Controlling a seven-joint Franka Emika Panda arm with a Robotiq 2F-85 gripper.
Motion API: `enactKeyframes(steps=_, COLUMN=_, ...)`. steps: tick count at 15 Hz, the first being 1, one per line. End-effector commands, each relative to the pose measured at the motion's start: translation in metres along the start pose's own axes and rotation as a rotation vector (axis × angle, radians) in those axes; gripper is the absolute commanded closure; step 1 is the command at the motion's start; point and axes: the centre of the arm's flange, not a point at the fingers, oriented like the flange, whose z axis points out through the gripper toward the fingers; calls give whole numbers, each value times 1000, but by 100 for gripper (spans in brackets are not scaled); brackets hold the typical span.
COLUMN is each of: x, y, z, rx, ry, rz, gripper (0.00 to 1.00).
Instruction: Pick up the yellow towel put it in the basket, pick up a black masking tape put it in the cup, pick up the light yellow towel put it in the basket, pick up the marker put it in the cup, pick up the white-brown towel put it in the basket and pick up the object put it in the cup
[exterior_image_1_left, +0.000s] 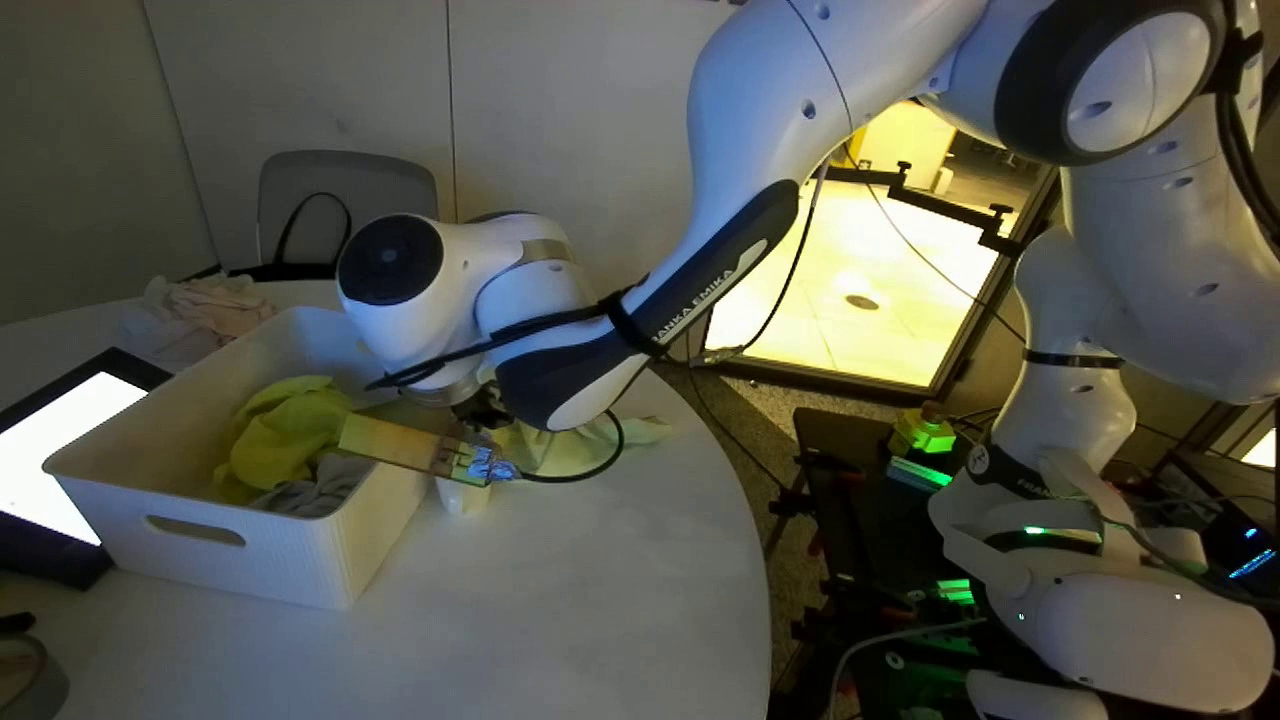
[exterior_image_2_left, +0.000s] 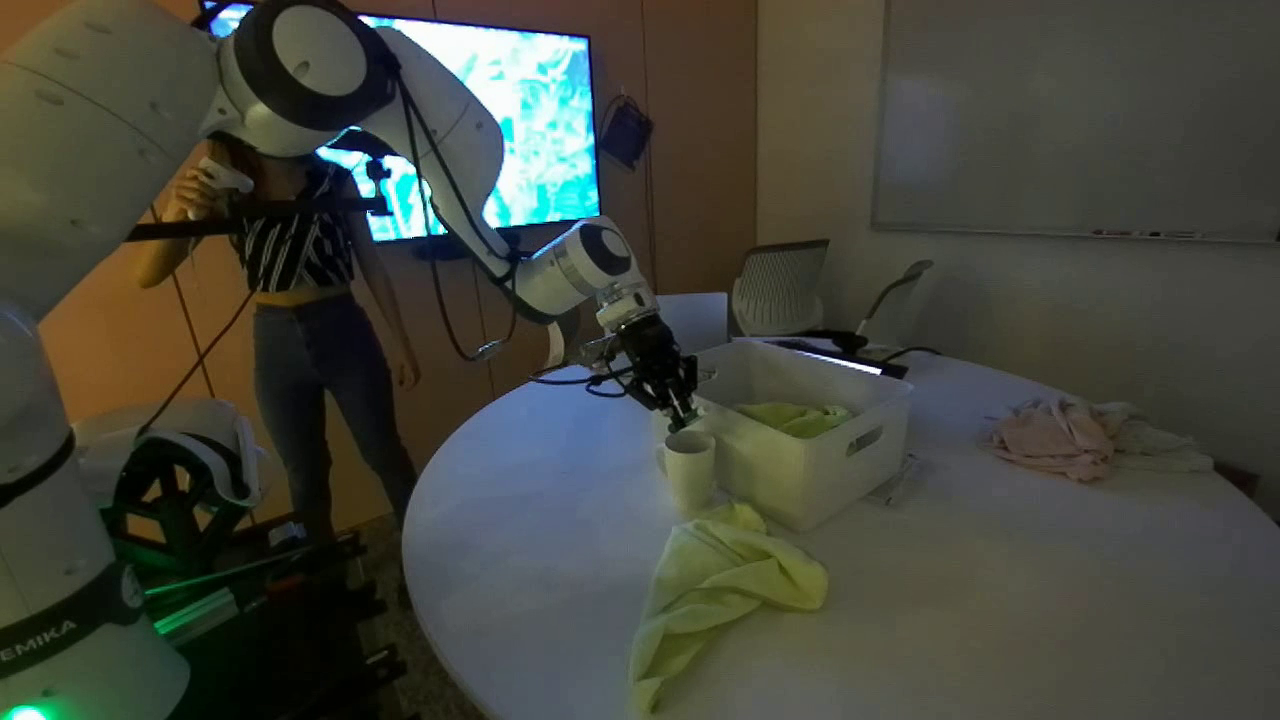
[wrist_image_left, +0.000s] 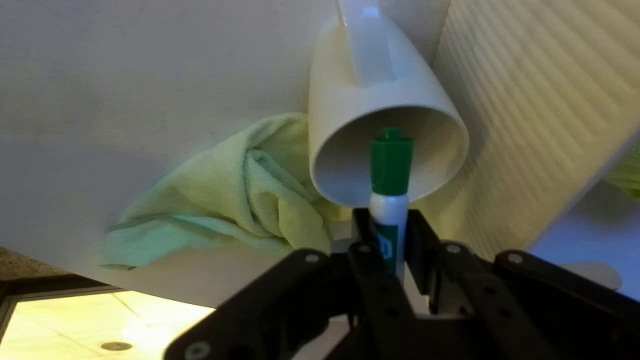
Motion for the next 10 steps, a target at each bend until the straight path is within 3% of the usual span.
enactKeyframes(steps=1, x=-1, y=-11, z=-2, rx=15, ry=37, rz=7, gripper=95)
enactKeyframes(steps=10, x=-6, y=-13, z=-3, rx=9, ry=92, rz=-20, gripper=95)
